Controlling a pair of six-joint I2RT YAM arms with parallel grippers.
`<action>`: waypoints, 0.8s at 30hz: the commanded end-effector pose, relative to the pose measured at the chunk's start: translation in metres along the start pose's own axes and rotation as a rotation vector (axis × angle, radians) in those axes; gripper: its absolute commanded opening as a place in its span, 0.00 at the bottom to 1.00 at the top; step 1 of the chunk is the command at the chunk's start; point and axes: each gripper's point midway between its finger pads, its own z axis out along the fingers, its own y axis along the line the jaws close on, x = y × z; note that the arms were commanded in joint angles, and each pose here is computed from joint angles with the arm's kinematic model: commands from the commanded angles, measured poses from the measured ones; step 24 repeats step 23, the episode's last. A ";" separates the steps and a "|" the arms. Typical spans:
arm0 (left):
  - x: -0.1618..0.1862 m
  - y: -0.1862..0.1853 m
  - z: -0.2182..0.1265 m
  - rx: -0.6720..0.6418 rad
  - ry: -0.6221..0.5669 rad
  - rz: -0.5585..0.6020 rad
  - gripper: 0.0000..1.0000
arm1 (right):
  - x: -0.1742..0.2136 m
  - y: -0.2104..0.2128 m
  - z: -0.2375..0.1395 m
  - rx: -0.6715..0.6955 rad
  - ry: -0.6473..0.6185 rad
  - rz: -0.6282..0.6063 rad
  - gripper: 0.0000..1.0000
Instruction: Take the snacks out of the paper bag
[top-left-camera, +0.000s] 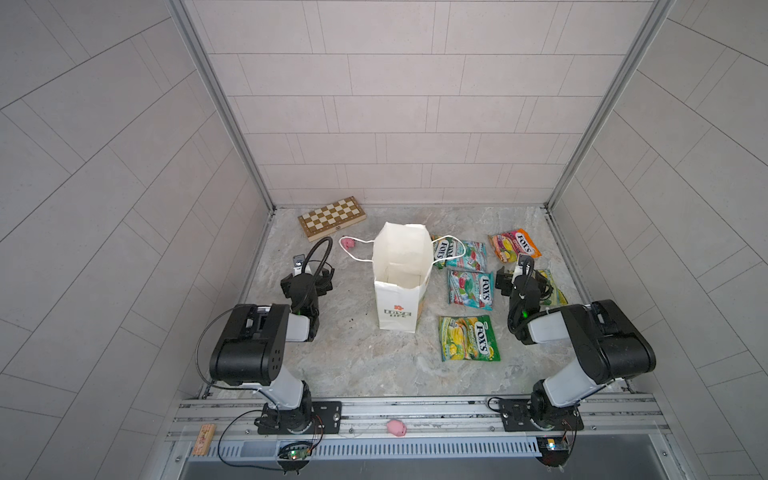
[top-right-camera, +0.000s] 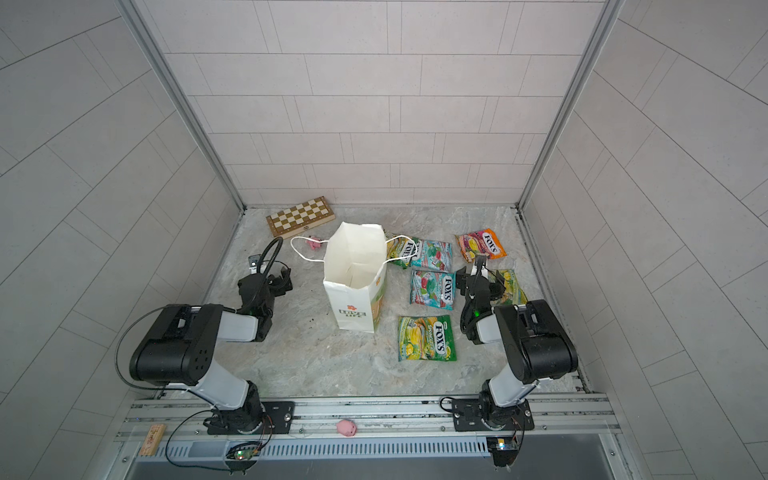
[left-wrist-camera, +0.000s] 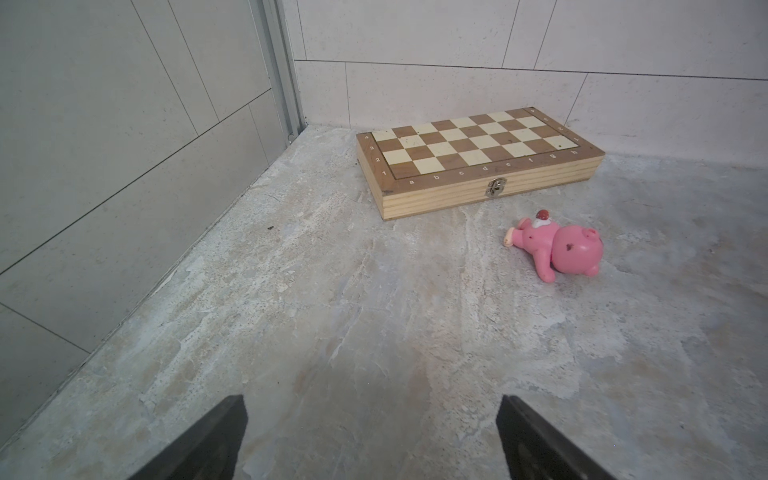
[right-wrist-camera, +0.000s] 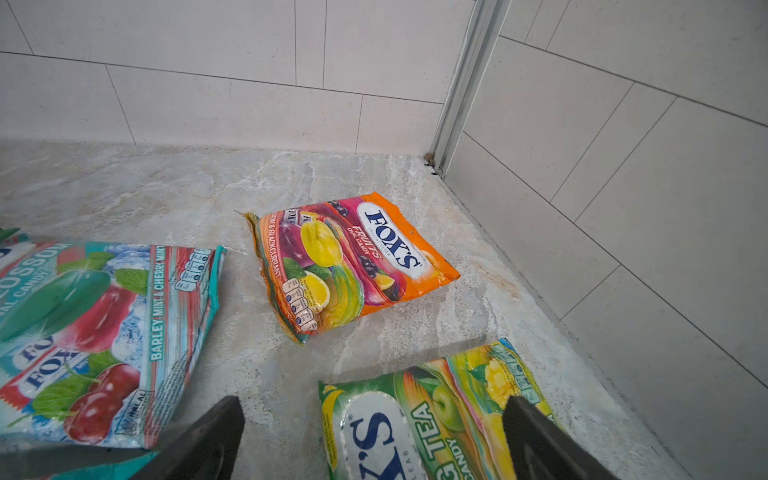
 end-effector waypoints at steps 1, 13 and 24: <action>-0.006 -0.002 -0.001 0.010 -0.015 0.006 1.00 | 0.000 -0.004 0.001 0.027 -0.001 -0.002 0.99; -0.006 -0.002 0.000 0.006 -0.016 0.004 1.00 | 0.000 -0.004 0.000 0.026 0.002 -0.004 0.99; -0.006 -0.002 -0.001 0.008 -0.016 0.003 1.00 | 0.000 -0.004 0.000 0.027 0.002 -0.003 0.99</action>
